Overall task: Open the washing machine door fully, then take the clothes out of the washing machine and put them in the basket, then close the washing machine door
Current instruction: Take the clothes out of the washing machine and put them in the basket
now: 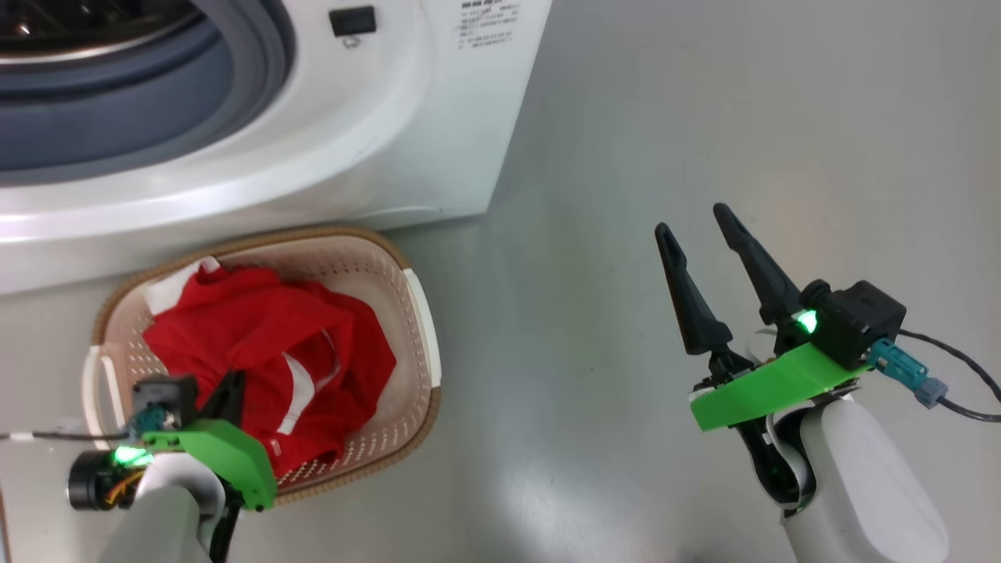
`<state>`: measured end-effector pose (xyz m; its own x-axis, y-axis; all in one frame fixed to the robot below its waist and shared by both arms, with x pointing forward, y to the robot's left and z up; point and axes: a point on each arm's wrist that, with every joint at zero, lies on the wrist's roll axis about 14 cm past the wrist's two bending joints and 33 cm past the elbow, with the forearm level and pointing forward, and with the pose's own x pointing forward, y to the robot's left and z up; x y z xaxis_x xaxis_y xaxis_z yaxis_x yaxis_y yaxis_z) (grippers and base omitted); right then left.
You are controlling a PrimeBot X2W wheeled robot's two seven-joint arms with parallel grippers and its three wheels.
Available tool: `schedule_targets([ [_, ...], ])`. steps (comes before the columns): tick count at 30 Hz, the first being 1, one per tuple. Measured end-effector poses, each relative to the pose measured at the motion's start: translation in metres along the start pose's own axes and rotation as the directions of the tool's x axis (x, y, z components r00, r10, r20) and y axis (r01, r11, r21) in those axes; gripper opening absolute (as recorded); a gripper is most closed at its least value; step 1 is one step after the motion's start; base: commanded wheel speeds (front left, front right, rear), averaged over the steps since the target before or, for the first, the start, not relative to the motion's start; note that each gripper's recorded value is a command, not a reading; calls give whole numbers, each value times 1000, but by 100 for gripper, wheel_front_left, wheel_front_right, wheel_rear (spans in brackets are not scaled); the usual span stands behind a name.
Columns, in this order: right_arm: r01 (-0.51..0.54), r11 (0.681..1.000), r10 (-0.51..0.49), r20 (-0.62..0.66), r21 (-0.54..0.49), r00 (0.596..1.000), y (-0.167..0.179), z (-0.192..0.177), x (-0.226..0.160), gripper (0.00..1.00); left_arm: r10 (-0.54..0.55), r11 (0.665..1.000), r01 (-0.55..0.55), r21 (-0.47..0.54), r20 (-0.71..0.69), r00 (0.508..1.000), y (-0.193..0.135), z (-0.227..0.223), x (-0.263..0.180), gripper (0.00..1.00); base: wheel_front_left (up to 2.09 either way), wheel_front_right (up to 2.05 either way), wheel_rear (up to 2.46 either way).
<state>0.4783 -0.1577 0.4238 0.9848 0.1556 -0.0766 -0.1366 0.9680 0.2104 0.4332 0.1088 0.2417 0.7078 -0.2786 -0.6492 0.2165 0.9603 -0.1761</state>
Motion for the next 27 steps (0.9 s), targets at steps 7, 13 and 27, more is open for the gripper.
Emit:
schedule_targets([
  [7,5,1000,-5,-14,-7,1000,-5,-11,10,100,-9,1000,11,16,-92,996,3,-19,19,0,0,0,0],
  [13,11,1000,-12,-34,-15,999,-10,-21,15,100,-4,1000,5,6,-125,992,11,-24,33,3,0,0,0],
  [27,1,1000,-1,-14,-15,1000,-5,-13,17,100,19,998,-24,-52,-95,995,18,-12,27,100,0,0,0],
])
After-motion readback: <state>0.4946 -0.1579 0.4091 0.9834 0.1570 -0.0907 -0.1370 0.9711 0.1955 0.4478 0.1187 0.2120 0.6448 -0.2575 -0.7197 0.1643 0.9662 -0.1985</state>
